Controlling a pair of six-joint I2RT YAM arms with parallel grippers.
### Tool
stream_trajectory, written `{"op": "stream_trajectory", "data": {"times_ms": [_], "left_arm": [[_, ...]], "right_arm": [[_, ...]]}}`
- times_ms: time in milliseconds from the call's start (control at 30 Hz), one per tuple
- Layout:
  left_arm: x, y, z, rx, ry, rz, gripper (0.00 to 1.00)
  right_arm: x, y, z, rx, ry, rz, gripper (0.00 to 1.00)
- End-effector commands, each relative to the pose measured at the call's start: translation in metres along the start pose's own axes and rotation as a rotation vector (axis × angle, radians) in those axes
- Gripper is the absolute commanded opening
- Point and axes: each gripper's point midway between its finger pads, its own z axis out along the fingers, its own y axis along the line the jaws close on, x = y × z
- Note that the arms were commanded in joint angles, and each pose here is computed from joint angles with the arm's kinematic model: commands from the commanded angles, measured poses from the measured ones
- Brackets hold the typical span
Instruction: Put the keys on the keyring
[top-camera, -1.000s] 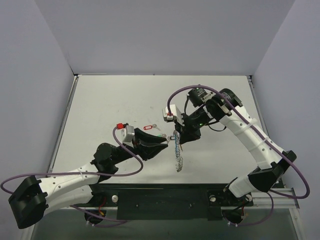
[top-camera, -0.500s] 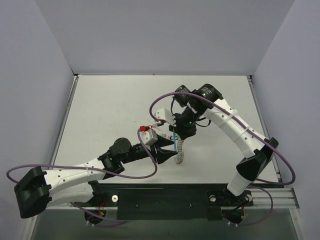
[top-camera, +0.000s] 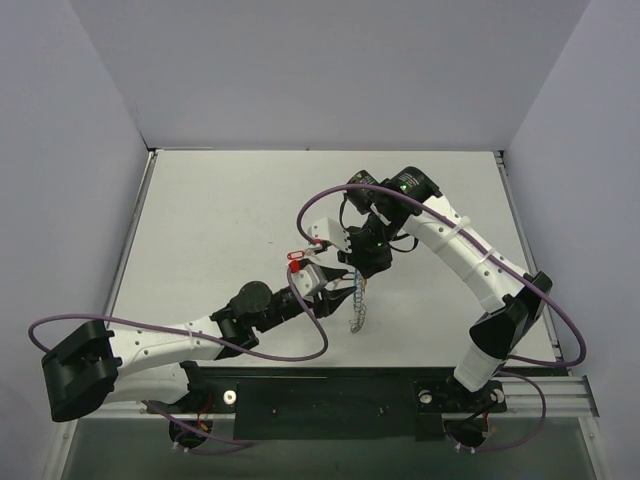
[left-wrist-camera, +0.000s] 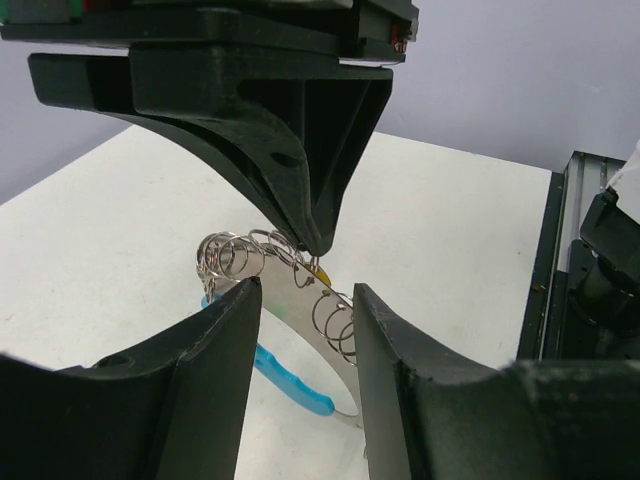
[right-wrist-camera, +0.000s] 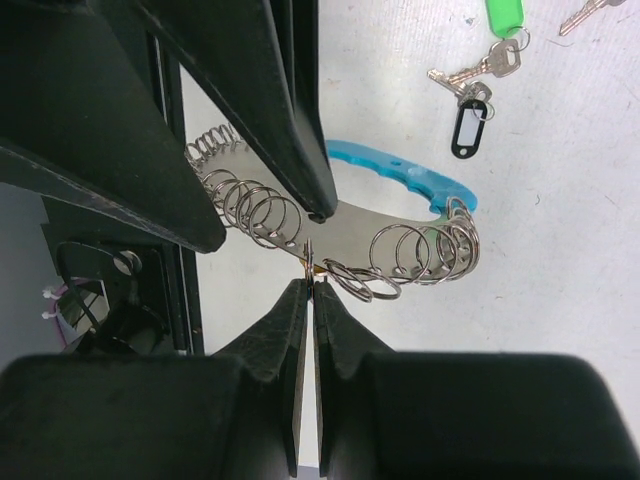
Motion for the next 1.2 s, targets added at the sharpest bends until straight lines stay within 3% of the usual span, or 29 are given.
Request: {"op": "stream_trajectory", "data": {"times_ms": [0,567,1000,1167], "left_arm": [[-0.024,0.009,0.004,-0.024,-0.106,0.037,0.51],[-0.021,-0.003,0.019,0.101,-0.107,-0.023,0.34],[-0.02,-0.006,0.022,0.118,-0.098,-0.035,0.28],[-0.018,-0.005,0.025,0.116,-0.08,-0.038,0.17]], "right_arm": [[0.021,0.047,-0.019,-0.15,0.07,0.022,0.0],[0.014,0.054,-0.021,-0.171,0.018,0.001,0.0],[0.012,0.058,-0.022,-0.184,0.004,-0.007,0.0],[0.011,0.059,-0.022,-0.193,-0.003,-0.008,0.0]]}}
